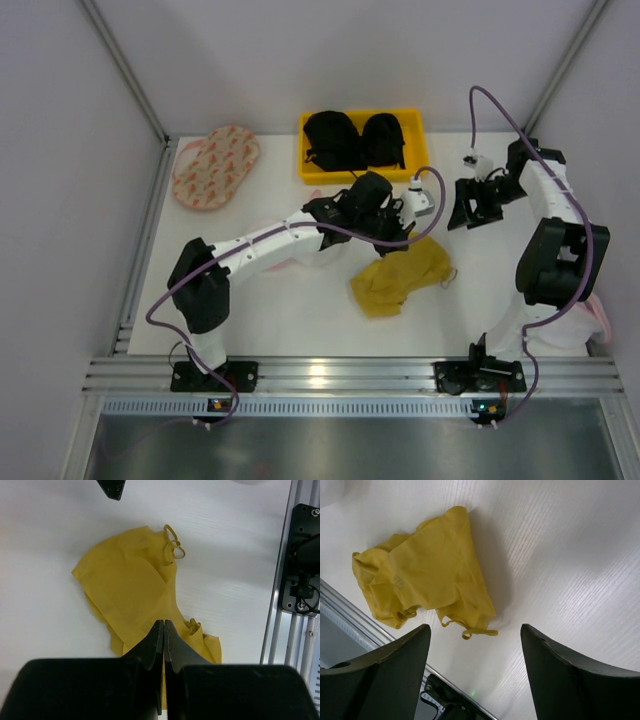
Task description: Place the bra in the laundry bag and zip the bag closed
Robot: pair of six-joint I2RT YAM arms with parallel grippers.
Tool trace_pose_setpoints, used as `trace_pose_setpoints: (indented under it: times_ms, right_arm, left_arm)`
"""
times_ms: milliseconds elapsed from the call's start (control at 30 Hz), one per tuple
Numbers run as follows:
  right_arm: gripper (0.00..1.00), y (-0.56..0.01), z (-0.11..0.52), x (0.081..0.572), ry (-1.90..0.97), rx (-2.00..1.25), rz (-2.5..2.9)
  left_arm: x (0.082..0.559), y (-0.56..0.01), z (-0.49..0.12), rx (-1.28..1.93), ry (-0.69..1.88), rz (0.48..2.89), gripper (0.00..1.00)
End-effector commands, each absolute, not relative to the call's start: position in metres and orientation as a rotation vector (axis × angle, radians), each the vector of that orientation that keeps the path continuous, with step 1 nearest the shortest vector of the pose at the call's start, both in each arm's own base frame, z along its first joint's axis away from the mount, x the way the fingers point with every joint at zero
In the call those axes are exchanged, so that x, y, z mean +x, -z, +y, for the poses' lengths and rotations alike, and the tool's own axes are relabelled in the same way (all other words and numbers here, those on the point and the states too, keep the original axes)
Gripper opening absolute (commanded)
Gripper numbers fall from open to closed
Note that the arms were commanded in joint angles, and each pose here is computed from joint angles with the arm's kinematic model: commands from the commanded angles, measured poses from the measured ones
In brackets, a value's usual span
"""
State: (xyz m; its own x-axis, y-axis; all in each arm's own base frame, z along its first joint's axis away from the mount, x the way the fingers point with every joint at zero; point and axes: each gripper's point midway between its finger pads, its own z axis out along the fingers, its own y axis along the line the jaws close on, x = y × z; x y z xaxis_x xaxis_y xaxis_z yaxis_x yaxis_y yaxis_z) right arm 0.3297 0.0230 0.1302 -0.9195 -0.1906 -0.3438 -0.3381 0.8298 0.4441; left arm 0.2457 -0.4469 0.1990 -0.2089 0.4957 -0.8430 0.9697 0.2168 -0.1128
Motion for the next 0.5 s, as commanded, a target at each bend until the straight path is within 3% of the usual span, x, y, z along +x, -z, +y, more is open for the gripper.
trace_pose_setpoints:
  times_ms: [0,133,167,233,267,367,467]
  right_arm:
    - [0.74,-0.124,0.026,0.32,-0.827,-0.408,2.73]
    - [0.74,-0.104,0.027,0.313,-0.875,-0.407,2.764]
    - [0.73,-0.097,0.028,0.312,-0.898,-0.4,2.779]
    - [0.72,-0.087,0.03,0.312,-0.921,-0.397,2.791]
    - [0.72,-0.08,0.03,0.313,-0.934,-0.391,2.801]
    - [0.7,-0.068,0.031,0.315,-0.969,-0.379,2.81]
    - [0.69,-0.063,0.038,0.316,-1.044,-0.362,2.8]
  left_arm:
    - [0.247,-0.191,-0.447,1.357,0.869,1.831,0.0]
    - [0.252,-0.182,-0.451,1.371,0.868,1.839,0.0]
    - [0.245,-0.181,-0.452,1.429,0.892,1.798,0.13]
    - [0.232,-0.174,-0.441,1.509,0.899,1.754,0.28]
    - [0.226,-0.171,-0.436,1.613,0.885,1.653,0.44]
    - [0.209,-0.157,-0.405,1.812,0.785,1.443,0.54]
    - [0.188,-0.142,-0.371,1.983,0.713,1.24,0.56]
